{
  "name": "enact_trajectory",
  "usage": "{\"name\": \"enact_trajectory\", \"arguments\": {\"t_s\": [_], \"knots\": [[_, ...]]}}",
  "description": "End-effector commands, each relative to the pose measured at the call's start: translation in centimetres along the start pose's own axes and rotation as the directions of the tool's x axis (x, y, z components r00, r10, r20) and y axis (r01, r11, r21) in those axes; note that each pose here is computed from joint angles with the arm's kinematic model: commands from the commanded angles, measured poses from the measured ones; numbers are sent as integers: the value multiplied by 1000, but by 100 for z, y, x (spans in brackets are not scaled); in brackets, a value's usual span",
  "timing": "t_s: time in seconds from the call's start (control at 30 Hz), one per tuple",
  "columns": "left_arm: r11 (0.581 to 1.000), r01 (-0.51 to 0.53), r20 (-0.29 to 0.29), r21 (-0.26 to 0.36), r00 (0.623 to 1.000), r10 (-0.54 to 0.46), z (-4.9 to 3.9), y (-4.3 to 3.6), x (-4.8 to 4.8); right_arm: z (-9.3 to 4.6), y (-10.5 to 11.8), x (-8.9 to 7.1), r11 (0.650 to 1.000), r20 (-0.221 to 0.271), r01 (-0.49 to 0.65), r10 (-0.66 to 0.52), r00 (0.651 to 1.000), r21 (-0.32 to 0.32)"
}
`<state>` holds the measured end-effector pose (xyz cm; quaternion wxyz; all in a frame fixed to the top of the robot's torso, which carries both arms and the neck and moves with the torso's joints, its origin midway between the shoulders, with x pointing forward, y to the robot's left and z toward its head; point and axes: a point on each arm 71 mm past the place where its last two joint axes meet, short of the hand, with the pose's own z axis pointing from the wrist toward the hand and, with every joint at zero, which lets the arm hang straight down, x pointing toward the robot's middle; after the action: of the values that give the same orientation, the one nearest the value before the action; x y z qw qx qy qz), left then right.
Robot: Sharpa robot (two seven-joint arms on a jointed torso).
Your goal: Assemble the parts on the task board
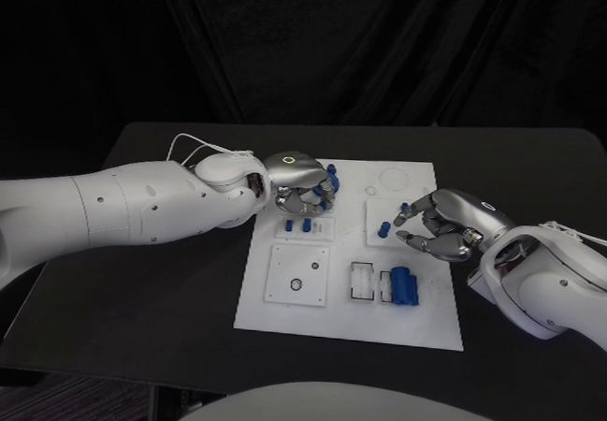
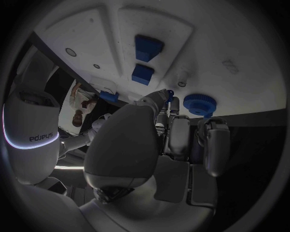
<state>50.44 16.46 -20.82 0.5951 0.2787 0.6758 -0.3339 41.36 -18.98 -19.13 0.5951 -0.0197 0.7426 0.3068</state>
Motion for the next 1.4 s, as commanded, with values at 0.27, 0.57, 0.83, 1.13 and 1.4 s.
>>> {"name": "enact_trajectory", "arguments": {"t_s": [0.27,0.57,0.83,1.13,1.4], "knots": [[1000,-15,120,26,993,12,-250,-81,-117,-20,-55,-30,1000,21,-2,1,1000,15],[1000,-4,117,-4,993,4,-432,-52,-150,-19,-74,-38,1000,25,0,0,1000,18],[999,-2,89,-38,996,5,-455,39,-126,-15,-70,-32,1000,19,1,-1,1000,17],[999,-2,65,-52,998,5,-412,84,-98,-3,-61,-23,1000,13,3,-3,1000,14],[998,-1,45,-67,999,4,-395,124,-76,4,-56,-17,1000,8,4,-4,1000,12]]}}
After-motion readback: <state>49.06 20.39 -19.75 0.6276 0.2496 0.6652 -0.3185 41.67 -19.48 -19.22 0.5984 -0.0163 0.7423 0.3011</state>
